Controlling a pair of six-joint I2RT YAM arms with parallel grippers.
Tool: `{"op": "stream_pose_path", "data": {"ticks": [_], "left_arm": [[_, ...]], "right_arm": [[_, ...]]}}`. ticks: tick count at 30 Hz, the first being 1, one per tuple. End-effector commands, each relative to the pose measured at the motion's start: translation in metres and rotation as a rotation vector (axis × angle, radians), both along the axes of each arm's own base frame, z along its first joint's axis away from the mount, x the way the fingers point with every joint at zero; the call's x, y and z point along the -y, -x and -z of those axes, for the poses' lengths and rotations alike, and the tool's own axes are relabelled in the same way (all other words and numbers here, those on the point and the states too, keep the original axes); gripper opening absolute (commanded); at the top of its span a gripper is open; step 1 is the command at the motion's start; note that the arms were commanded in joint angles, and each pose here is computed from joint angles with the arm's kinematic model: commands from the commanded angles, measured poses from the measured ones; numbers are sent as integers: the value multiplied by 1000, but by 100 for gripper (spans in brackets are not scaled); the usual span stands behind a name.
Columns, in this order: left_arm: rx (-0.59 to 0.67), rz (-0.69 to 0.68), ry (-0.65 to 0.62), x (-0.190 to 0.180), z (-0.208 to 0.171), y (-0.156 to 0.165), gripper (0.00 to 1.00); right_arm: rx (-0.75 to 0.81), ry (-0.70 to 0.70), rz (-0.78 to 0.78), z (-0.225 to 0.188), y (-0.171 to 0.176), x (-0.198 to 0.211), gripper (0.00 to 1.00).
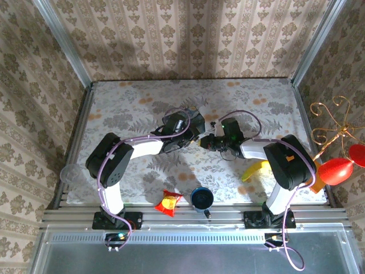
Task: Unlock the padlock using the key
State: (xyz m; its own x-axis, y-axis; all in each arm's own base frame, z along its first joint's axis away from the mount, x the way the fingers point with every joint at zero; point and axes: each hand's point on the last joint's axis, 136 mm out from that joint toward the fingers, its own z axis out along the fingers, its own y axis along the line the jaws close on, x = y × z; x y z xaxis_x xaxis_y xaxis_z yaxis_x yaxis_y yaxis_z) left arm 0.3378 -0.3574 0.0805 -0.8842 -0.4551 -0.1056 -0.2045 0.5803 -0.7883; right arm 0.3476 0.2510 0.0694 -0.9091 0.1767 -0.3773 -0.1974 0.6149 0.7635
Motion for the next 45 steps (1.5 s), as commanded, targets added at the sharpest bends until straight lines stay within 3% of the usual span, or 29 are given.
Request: {"op": "stream_pose_path", "data": {"ticks": [1,11,17,26,45], "left_arm": [[-42,181,110,33,-23,44,0],[-42,196,110,36,-24,47,0],[-54,209,109,40,-22,48,0],[-69,218,116,45,-20,50,0],[-73,215,129,45,-23,45,0]], "right_arm": [[146,-98,-18,-49,-29,-15,0],[212,-66,52,-64,-43,-4,0],[325,145,60,-63,-43,-4,0],[429,324,67,-62,-40,-1,0],[433,249,39,-76,-42,-15,0]]}}
